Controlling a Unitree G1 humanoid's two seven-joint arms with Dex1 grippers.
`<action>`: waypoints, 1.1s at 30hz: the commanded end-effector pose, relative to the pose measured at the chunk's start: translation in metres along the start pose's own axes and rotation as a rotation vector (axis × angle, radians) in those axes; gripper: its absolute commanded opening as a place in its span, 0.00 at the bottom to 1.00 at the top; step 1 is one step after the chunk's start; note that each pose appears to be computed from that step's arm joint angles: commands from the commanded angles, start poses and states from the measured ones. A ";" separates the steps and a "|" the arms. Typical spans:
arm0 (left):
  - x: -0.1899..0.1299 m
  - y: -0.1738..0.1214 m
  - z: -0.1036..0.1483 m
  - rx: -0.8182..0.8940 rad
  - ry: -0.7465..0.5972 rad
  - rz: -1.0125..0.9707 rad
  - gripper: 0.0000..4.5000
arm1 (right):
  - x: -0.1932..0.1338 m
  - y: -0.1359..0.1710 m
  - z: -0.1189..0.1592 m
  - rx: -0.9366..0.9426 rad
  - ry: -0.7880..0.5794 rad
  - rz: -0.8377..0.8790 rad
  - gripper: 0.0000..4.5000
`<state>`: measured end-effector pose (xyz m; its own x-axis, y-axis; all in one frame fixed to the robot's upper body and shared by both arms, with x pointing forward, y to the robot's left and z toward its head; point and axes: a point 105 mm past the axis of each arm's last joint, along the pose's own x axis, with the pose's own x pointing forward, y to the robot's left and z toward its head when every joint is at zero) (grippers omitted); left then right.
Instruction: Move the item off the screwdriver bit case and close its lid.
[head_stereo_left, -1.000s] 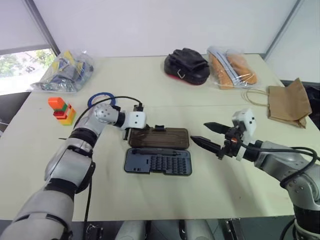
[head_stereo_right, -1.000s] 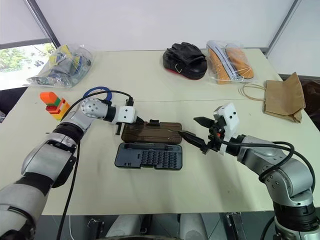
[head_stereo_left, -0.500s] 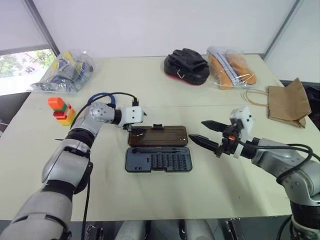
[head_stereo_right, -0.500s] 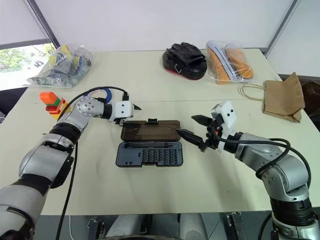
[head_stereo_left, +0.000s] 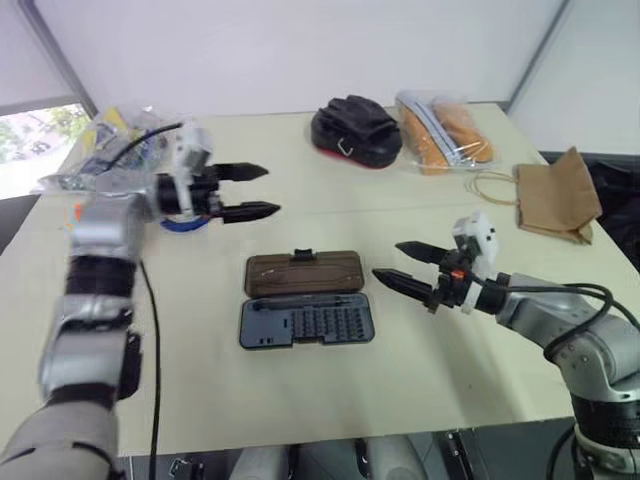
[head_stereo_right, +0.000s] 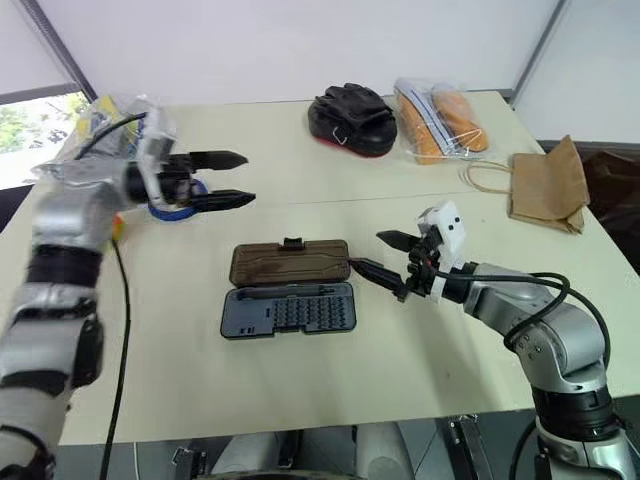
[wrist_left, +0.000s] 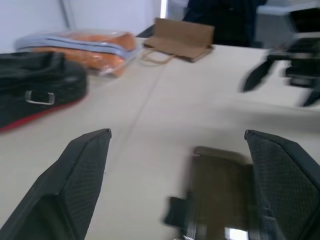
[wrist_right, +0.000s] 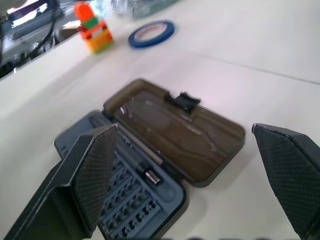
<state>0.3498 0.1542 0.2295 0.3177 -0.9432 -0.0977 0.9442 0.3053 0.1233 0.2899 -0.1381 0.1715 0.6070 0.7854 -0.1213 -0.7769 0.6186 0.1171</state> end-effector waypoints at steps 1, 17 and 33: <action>-0.007 -0.027 0.002 -0.028 -0.020 0.039 0.87 | 0.003 -0.005 0.020 -0.068 -0.066 -0.007 1.00; -0.024 -0.118 -0.092 -0.099 0.211 0.175 0.01 | 0.055 -0.050 0.021 -0.234 -0.002 -0.116 1.00; -0.028 -0.114 -0.158 -0.035 0.414 0.200 0.01 | 0.092 -0.061 -0.028 -0.296 0.322 -0.011 1.00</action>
<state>0.2503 0.1600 0.0821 0.4987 -0.7711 -0.3959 0.8657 0.4660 0.1829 0.3838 -0.1070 0.1167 0.5765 0.6978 -0.4251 -0.8032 0.5795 -0.1379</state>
